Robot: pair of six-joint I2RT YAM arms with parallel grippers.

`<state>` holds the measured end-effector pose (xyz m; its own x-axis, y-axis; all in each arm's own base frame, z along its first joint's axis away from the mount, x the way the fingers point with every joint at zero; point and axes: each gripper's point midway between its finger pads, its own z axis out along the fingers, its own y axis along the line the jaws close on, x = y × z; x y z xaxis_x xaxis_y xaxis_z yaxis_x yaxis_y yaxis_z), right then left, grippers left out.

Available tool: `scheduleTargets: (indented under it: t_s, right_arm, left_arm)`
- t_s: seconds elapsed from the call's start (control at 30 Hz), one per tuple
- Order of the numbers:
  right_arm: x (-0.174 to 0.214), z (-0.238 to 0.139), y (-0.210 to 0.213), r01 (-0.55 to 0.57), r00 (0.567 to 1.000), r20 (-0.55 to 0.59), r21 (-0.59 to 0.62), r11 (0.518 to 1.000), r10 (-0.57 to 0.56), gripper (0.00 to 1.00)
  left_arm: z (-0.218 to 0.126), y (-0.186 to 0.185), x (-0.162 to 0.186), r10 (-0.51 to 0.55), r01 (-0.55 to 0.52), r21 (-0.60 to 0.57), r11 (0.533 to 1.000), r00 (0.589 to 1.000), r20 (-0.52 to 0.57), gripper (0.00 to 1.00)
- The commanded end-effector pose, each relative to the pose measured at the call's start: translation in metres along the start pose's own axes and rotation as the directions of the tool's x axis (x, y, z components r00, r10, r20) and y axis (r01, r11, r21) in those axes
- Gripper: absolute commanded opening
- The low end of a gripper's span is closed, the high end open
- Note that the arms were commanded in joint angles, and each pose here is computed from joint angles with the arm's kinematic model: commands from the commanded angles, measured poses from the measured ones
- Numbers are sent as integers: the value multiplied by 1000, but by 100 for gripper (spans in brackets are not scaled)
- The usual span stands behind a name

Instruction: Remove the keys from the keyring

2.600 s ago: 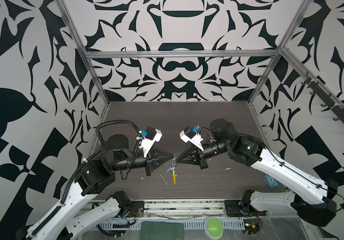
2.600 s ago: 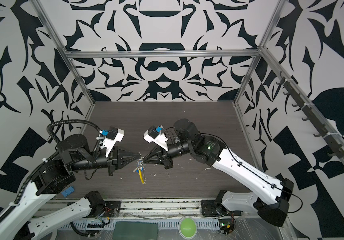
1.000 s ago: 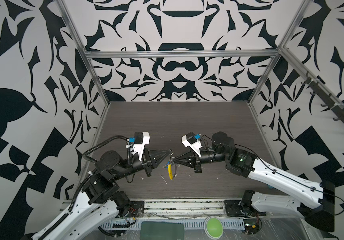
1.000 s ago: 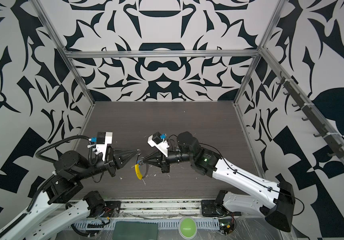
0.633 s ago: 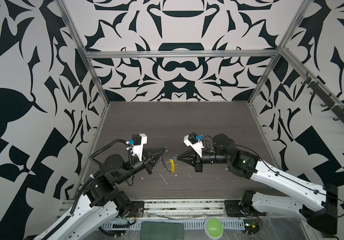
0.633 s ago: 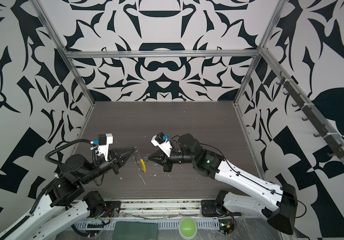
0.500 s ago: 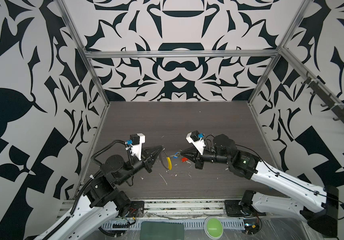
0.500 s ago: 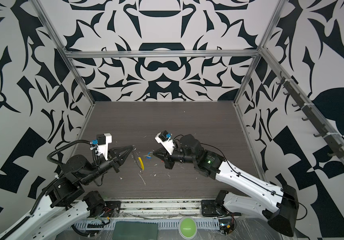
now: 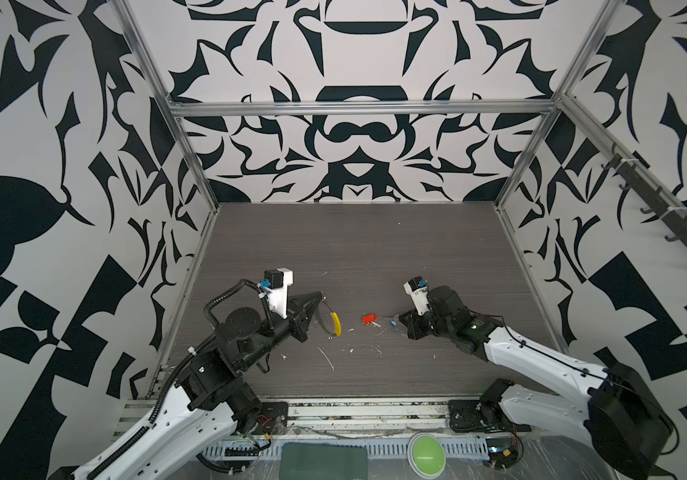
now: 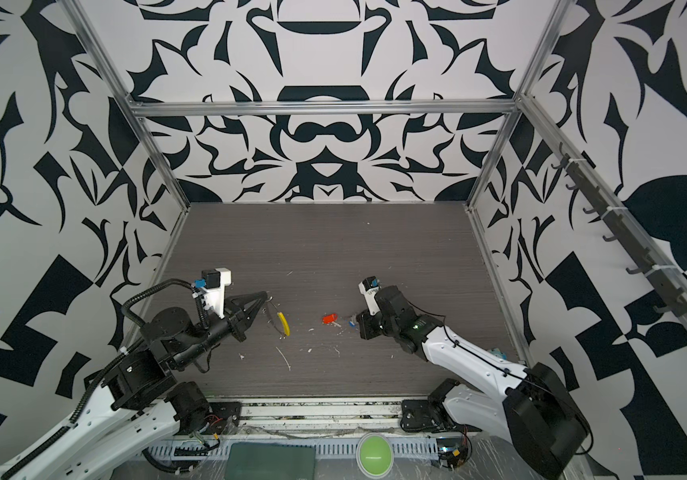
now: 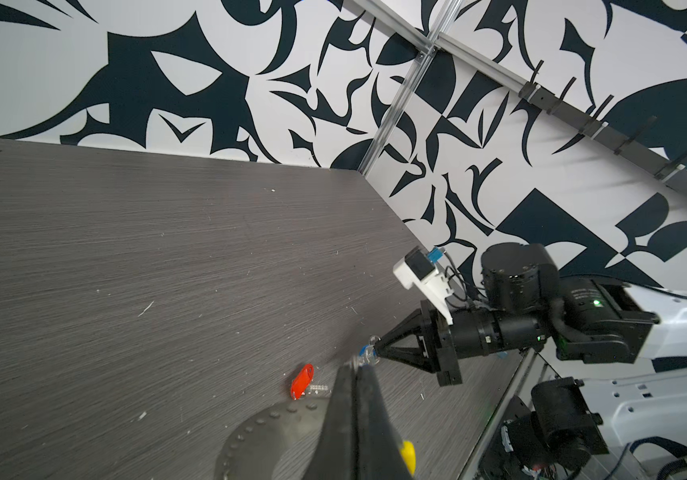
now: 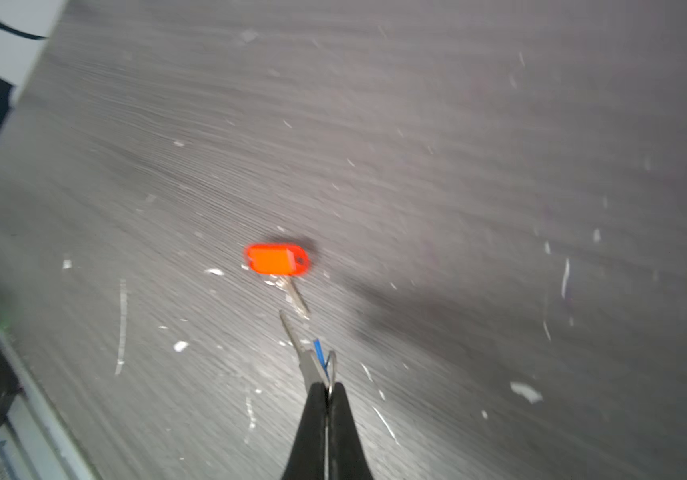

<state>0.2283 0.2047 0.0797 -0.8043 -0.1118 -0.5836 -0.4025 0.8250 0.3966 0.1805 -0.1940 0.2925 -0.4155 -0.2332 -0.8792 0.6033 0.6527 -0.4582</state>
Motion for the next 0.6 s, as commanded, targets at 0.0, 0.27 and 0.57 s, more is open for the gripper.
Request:
scheduleTargets:
  t_s: [0.0,0.27,0.57]
  right_arm:
    - [-15,4,2,-65,996,60,-36,997,67,0]
    - [-3,13,-26,-134,991,20,79,988,133,9]
    - [-13,-4,-37,-174,983,78,161,971,164,44]
  left_arm:
    - [-6,-3,-9,-16,16,7,1000,999,32,0]
    - [-10,-2,-9,-23,23,6,1000,999,42,0]
    - [-11,-2,-8,-34,34,9,999,999,37,0]
